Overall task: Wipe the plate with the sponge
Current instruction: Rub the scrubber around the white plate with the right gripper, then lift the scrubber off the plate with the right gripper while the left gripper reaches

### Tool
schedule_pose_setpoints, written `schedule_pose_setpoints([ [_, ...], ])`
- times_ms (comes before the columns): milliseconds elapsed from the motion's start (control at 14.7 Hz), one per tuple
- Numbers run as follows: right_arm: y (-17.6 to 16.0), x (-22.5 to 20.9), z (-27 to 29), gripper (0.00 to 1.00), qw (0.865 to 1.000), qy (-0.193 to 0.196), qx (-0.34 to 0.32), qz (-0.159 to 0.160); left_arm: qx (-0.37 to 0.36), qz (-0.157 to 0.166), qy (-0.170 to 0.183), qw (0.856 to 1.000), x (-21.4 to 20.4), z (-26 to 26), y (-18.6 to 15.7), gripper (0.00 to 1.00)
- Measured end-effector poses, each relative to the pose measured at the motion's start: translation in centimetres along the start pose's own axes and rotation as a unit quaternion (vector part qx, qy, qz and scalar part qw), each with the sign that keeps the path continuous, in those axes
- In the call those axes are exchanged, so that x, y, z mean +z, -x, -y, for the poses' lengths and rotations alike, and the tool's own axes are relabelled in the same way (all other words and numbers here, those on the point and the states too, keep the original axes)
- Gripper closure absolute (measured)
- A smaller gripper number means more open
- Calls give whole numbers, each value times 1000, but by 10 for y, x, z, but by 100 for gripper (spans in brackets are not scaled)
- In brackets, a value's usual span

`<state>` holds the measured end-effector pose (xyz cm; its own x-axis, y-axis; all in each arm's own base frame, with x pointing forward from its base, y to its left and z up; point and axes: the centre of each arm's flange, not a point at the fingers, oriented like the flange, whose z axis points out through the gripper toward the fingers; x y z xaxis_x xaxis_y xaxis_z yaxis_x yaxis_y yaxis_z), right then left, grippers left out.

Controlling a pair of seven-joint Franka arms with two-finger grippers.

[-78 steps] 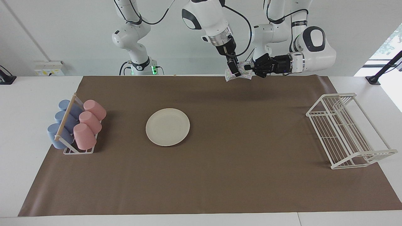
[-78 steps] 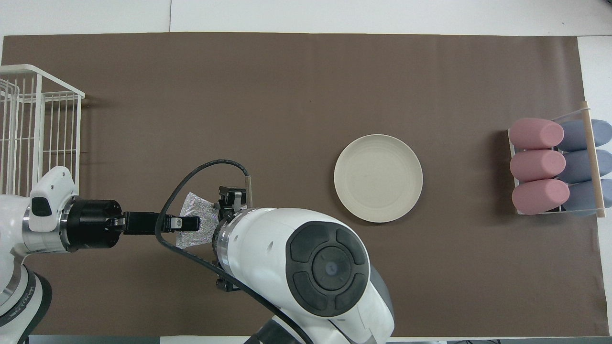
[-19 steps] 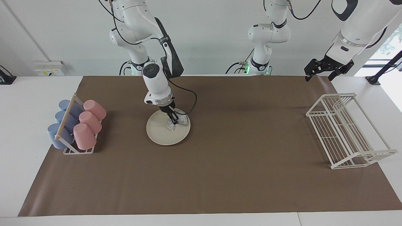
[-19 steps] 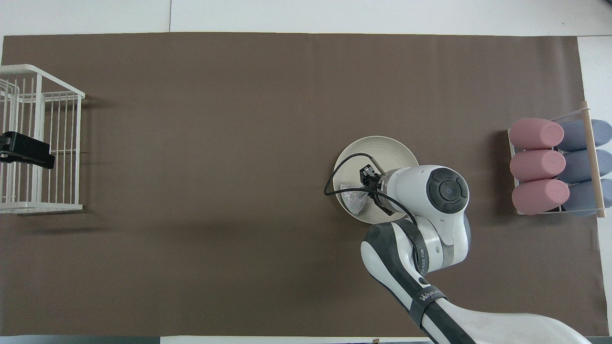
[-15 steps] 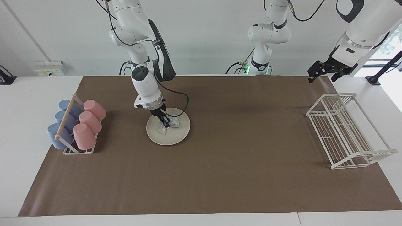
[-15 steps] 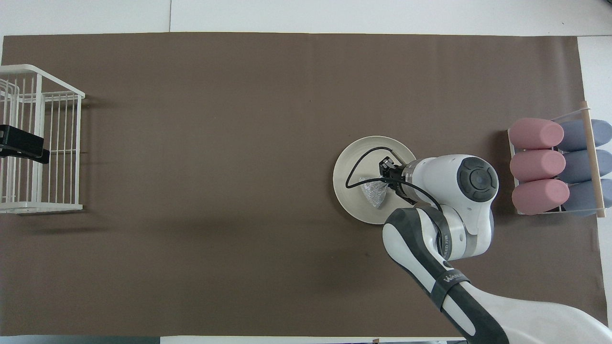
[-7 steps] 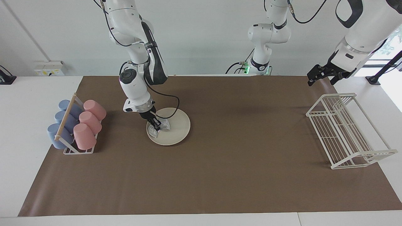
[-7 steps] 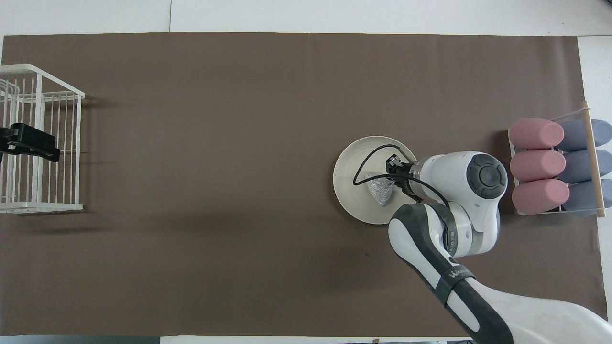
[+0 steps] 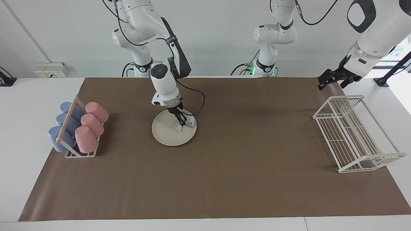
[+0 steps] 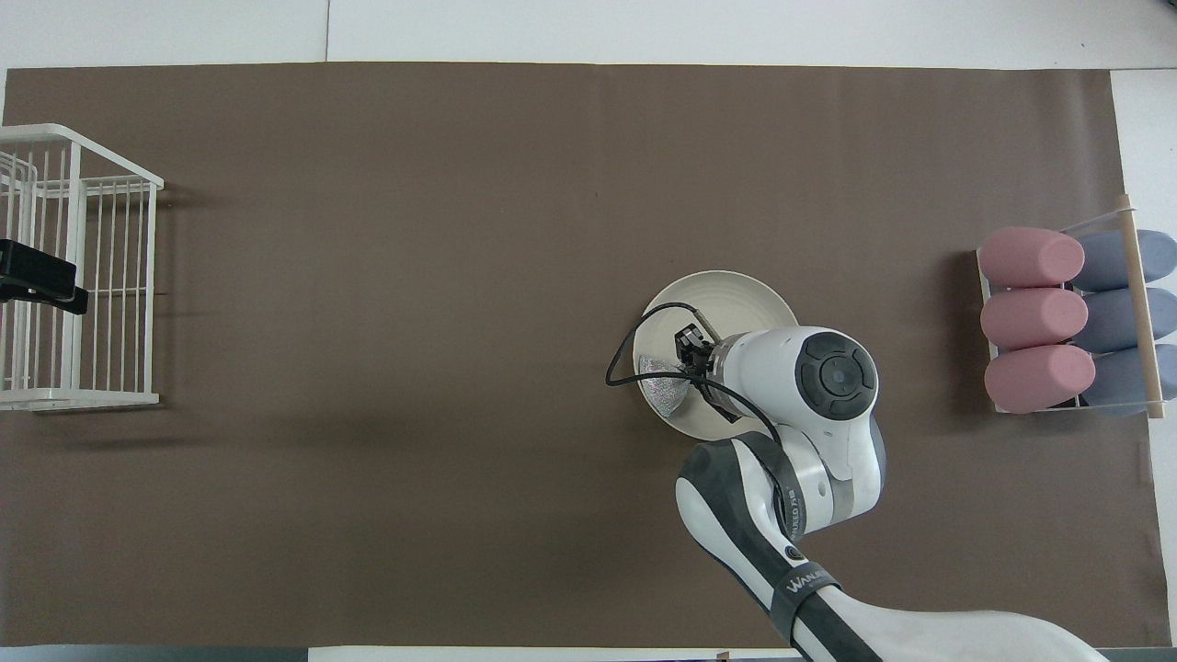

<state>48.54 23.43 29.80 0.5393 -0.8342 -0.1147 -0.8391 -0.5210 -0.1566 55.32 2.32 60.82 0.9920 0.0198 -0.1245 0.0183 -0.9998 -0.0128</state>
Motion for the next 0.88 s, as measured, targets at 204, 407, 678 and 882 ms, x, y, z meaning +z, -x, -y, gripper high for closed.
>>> schedule_pose_setpoints([
  [204,-1,-10,9,90,1000,0,5,4,-8,-9,2,1000,-1,10,-1,0],
  [407,13,-72,49,90,998,23,49,33,-5,-41,2,999,-1,6,-8,0],
  [678,45,-219,92,90,993,12,103,60,32,-61,28,997,16,-61,-7,0],
  [882,66,-258,93,90,988,5,142,66,11,-34,118,992,31,-134,13,0],
])
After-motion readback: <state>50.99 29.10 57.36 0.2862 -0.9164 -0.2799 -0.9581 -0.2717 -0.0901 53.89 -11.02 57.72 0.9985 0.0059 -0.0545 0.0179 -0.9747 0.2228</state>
